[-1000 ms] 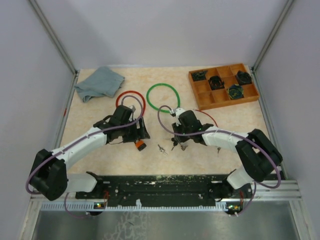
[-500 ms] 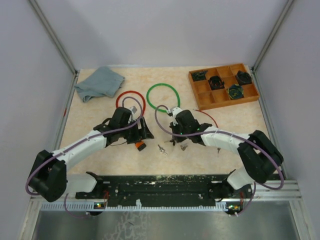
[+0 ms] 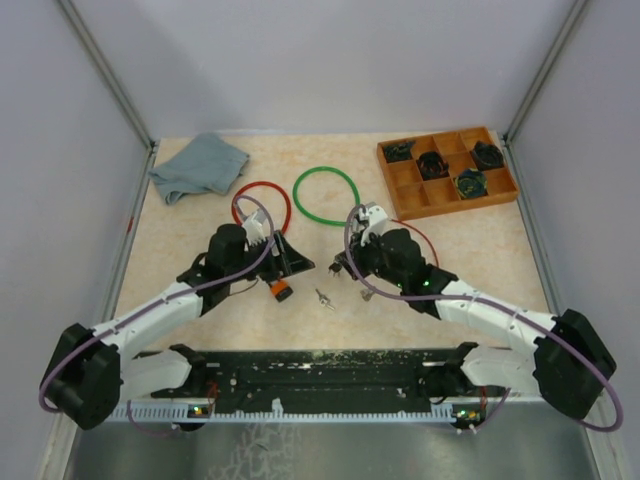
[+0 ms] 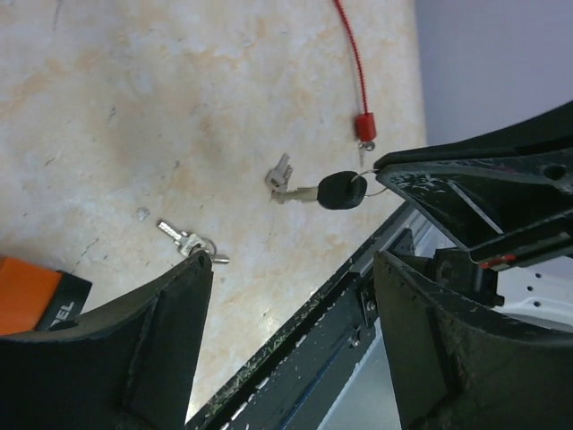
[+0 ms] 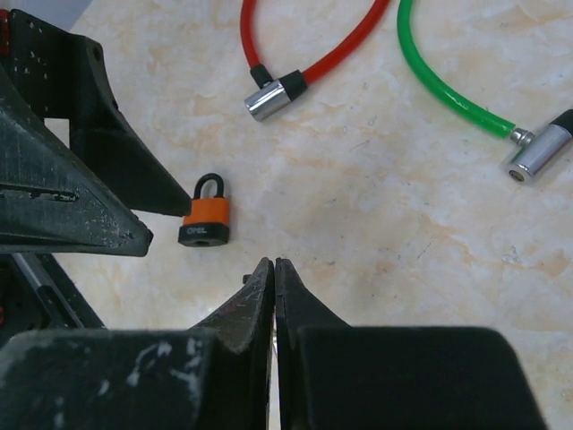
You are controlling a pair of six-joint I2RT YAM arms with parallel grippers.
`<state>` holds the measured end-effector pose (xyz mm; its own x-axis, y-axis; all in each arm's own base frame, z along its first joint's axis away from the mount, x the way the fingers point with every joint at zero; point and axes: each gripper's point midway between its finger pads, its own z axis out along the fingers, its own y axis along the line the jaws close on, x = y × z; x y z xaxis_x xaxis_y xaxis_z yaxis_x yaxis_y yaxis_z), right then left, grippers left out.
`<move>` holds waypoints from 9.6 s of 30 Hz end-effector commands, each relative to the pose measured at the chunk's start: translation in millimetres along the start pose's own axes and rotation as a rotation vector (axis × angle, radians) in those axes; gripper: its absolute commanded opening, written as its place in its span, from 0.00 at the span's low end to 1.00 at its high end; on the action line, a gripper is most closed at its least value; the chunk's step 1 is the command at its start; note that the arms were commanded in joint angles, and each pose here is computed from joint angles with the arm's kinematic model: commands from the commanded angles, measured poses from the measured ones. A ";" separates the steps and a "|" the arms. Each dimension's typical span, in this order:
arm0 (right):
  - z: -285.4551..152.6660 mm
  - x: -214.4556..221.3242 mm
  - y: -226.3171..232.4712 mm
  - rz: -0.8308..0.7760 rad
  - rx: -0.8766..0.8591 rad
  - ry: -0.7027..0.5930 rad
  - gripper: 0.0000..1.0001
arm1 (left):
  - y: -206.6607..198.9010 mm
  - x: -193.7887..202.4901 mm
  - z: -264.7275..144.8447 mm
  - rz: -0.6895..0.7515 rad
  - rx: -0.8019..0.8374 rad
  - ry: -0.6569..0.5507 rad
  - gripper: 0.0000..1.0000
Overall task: Unlock with the key
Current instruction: Pick up the key from the center of the board.
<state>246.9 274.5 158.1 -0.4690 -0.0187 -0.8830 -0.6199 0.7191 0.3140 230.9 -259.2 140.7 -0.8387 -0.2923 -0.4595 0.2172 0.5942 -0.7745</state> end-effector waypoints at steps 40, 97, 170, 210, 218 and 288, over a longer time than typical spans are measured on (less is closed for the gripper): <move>-55.1 -79.9 70.1 0.015 -0.275 -0.184 0.00 | -59.9 12.8 11.5 0.952 0.341 -0.269 0.54; -62.4 -65.7 54.5 0.052 -0.212 -0.197 0.00 | -66.0 33.4 12.4 1.014 0.439 -0.282 0.43; -67.2 -38.6 50.0 -0.352 -0.298 -0.276 0.57 | -19.8 33.1 -40.5 0.952 -0.254 0.498 0.00; -51.9 -21.1 98.3 -0.260 -0.754 -0.272 0.00 | -66.0 45.3 -36.9 1.013 0.038 0.452 0.18; -52.7 -45.7 74.7 -0.021 -0.559 -0.377 0.00 | -103.2 -10.3 -35.2 0.829 0.089 -0.110 0.37; -58.7 -53.1 48.9 -0.578 -0.293 -0.601 0.47 | -90.2 -47.2 -36.8 0.166 -0.178 -0.282 0.00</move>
<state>207.8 263.5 203.6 0.0044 0.1202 -0.9927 -0.8453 0.5308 0.0605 233.3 -279.6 264.4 -0.5505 -0.3902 -0.7380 0.3481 0.6962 -0.6278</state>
